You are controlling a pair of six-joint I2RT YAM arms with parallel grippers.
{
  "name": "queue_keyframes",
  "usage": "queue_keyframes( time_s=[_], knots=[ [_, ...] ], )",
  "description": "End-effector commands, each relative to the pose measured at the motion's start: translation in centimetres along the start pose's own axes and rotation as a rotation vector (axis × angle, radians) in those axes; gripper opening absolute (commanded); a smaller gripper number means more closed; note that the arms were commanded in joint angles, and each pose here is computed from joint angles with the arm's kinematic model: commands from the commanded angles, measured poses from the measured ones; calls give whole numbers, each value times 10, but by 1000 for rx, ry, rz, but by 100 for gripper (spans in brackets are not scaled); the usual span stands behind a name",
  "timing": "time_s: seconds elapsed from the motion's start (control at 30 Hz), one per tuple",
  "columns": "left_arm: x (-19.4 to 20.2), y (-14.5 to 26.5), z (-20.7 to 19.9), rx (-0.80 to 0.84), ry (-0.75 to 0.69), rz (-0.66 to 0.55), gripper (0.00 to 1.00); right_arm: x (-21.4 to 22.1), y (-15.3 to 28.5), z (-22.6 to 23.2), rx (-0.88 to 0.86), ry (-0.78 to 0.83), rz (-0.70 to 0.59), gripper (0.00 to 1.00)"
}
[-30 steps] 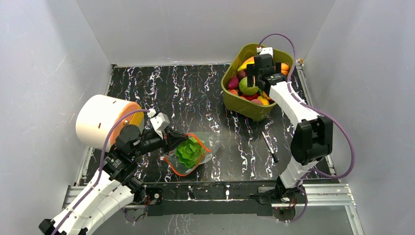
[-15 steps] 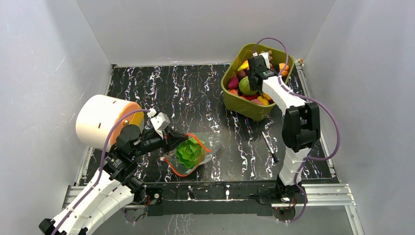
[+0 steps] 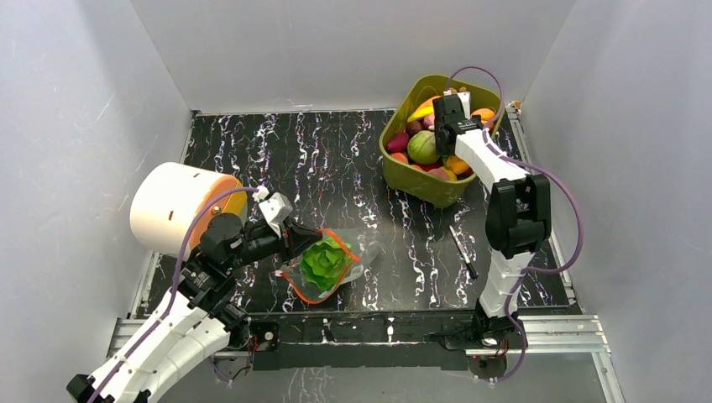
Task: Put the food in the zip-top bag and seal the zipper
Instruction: Pick up the fake vegetable from the bin.
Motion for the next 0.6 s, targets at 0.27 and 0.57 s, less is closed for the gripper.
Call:
queue_keyframes(
  time_s=[0.27,0.57],
  knots=[
    [-11,-1,-2,-5,-16,-24,0,-27,42,-19,-63,-90,-141,51],
    [-9,3,-3,-10,-15,-23,0,-32,53,-26,-68,-71,-185,38]
  ],
)
Point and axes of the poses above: each gripper's point midway between its finger pads, its own y axis back along the fingers, its own z axis along the line the jaws close on, x = y × z, the point moved 9 cm from there along y, back along the fingers, and after that the axes turned 9 degrees about y, right-handed, at the moved point
